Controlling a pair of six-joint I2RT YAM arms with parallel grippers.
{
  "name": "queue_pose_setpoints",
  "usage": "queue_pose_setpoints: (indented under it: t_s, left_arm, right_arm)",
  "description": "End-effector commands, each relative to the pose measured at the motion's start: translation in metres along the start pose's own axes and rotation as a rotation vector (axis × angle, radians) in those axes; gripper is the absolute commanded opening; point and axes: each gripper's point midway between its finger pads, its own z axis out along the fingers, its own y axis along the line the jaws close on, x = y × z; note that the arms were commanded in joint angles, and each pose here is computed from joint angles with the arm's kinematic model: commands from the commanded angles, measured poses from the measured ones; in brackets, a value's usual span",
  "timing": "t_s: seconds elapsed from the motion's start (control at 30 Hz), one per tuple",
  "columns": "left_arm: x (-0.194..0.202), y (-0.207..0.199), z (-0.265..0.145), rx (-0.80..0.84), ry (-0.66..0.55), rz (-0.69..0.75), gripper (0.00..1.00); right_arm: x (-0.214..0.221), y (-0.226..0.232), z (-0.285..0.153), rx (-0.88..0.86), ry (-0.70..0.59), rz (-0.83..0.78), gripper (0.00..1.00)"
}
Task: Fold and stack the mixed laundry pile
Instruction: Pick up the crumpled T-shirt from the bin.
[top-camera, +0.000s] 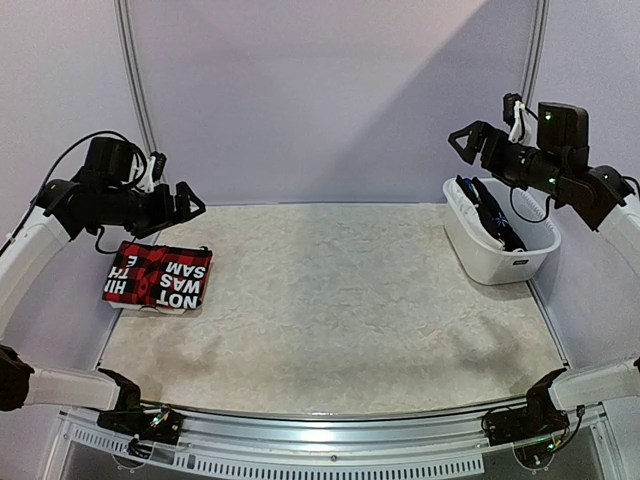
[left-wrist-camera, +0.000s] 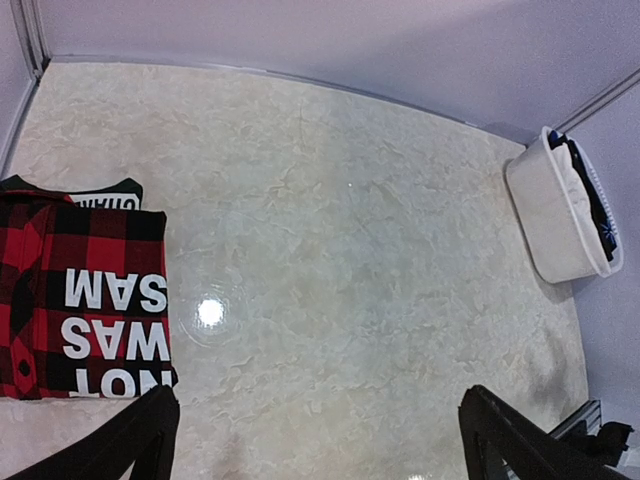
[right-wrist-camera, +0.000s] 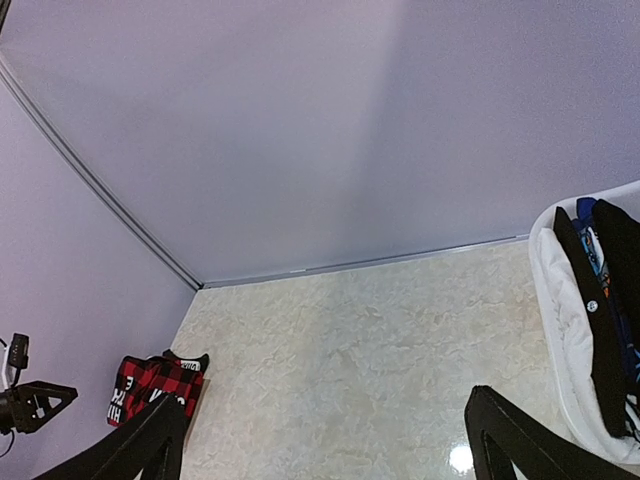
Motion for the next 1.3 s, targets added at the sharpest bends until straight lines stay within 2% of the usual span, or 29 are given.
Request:
queue_pose_setpoints:
  t_s: [0.0,0.27,0.43,0.6,0.8,1.03,1.27]
  left_arm:
    - [-0.003,-0.004,0.000,-0.007,0.002,0.037,1.00]
    - [-0.009,-0.005,0.001,-0.007,-0.013,0.047,1.00]
    - [-0.009,-0.005,-0.002,-0.009,-0.015,0.056,1.00]
    - [-0.008,-0.005,-0.006,-0.011,-0.010,0.060,1.00]
    - [-0.003,-0.004,-0.016,-0.013,-0.011,0.051,1.00]
    - [0.006,0.001,-0.027,-0.014,-0.020,0.022,1.00]
    - [0.014,0.005,-0.031,-0.022,-0.014,0.003,1.00]
  right_arm:
    - [-0.002,-0.003,0.004,0.005,-0.023,0.040,0.99]
    - [-0.013,0.001,0.007,0.022,-0.023,0.075,0.99]
    - [-0.024,-0.024,0.013,0.204,0.047,0.089,0.99]
    - [-0.015,-0.090,0.046,0.315,0.212,0.302,0.99]
    - [-0.011,-0.183,0.067,0.394,0.265,0.591,0.92]
    - [0.004,-0.275,0.072,0.569,0.285,0.712,0.89]
    - [0.027,-0.334,0.088,0.635,0.308,0.785,0.84]
